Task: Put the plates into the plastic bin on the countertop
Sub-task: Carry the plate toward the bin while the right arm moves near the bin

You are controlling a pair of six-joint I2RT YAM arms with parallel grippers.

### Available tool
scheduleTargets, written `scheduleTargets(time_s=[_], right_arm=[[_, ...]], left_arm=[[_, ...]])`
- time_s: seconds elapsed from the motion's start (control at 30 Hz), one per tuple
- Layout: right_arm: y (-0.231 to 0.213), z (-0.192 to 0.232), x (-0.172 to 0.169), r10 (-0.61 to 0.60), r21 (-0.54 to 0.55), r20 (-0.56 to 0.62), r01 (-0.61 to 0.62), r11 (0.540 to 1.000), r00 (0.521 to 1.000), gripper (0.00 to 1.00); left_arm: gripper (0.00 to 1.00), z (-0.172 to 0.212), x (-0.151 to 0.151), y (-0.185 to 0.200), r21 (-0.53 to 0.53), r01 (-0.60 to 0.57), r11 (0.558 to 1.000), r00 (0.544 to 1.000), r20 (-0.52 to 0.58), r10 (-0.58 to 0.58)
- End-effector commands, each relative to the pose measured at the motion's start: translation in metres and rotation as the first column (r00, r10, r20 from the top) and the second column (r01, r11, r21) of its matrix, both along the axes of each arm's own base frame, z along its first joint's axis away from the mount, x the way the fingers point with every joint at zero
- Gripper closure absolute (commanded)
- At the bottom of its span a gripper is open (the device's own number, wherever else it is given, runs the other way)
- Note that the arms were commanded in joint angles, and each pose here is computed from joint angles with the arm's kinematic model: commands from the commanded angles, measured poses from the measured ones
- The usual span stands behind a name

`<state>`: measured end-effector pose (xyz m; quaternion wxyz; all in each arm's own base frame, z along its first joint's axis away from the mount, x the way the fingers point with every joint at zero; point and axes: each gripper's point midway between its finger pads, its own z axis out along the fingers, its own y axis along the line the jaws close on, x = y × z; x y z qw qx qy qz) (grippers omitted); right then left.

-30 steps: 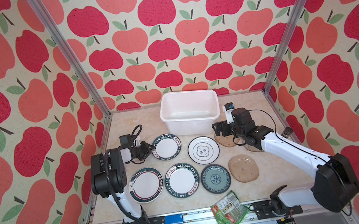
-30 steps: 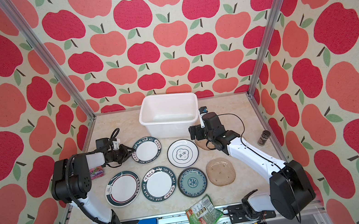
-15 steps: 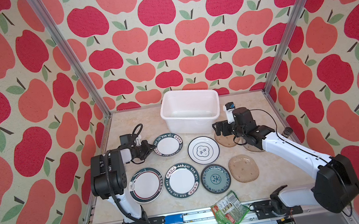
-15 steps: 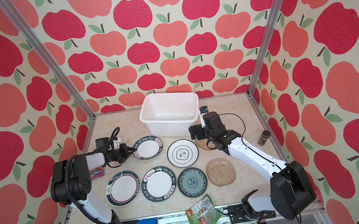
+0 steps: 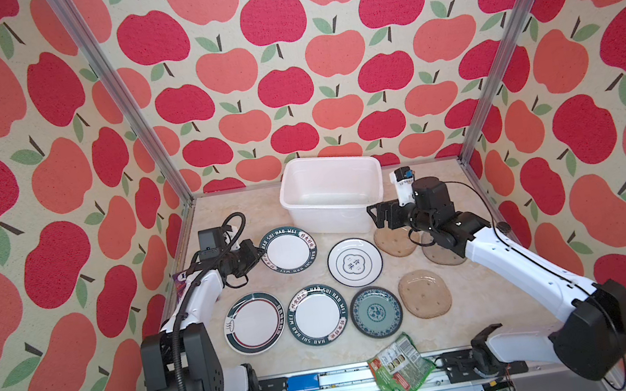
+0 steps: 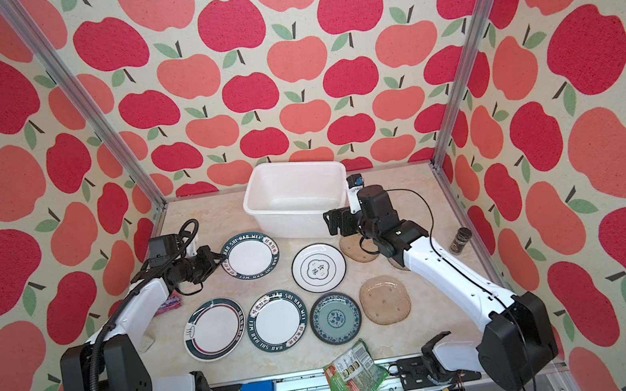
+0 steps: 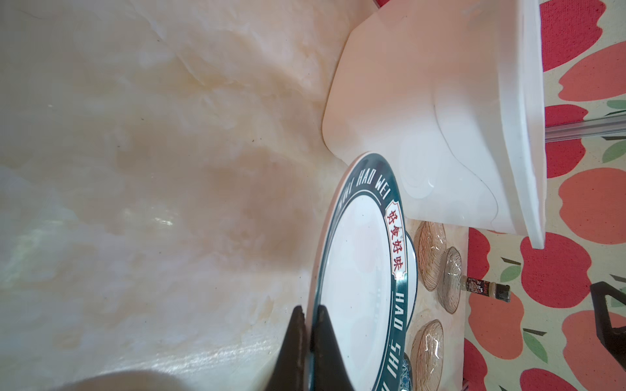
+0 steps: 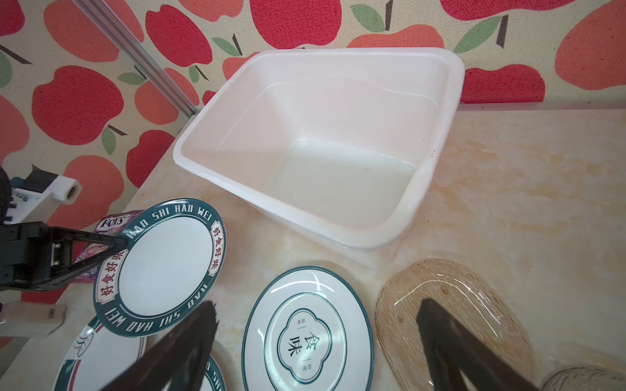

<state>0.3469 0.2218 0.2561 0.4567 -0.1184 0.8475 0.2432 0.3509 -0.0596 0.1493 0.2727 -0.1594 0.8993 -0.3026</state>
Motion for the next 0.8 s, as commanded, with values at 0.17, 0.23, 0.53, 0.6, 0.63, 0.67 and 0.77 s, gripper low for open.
scheduleTargets(time_s=[0.17, 0.23, 0.53, 0.6, 0.63, 0.67, 0.77], right_arm=[[0.005, 0.031, 0.004, 0.017, 0.034, 0.035, -0.018, 0.999, 0.999, 0.04], [0.006, 0.035, 0.006, 0.017, 0.036, 0.045, -0.018, 0.999, 0.999, 0.04], [-0.004, 0.054, 0.015, -0.027, -0.002, 0.129, 0.027, 1.000, 0.991, 0.04], [-0.007, 0.057, 0.019, -0.039, -0.013, 0.135, 0.041, 0.999, 0.990, 0.04], [-0.008, 0.057, 0.021, -0.045, -0.017, 0.134, 0.048, 0.999, 0.990, 0.04], [-0.009, 0.059, 0.022, -0.050, -0.016, 0.136, 0.053, 0.998, 0.989, 0.04], [-0.014, 0.064, 0.027, -0.070, -0.009, 0.152, 0.072, 0.997, 0.986, 0.04]], left_arm=[[1.00, 0.073, -0.041, 0.036, 0.220, -0.147, 0.964, 0.989, 0.061, 0.137], [1.00, 0.103, -0.042, 0.038, 0.222, -0.179, 0.959, 0.979, 0.132, 0.152], [1.00, 0.209, 0.001, 0.031, 0.145, -0.204, 0.968, 0.909, 0.394, 0.132], [1.00, 0.226, 0.020, 0.022, 0.098, -0.176, 0.980, 0.896, 0.427, 0.118], [1.00, 0.231, 0.032, 0.016, 0.075, -0.154, 0.985, 0.894, 0.436, 0.106], [1.00, 0.236, 0.043, 0.009, 0.057, -0.129, 0.990, 0.892, 0.443, 0.090], [1.00, 0.240, 0.083, -0.022, 0.038, -0.047, 0.998, 0.886, 0.463, 0.024]])
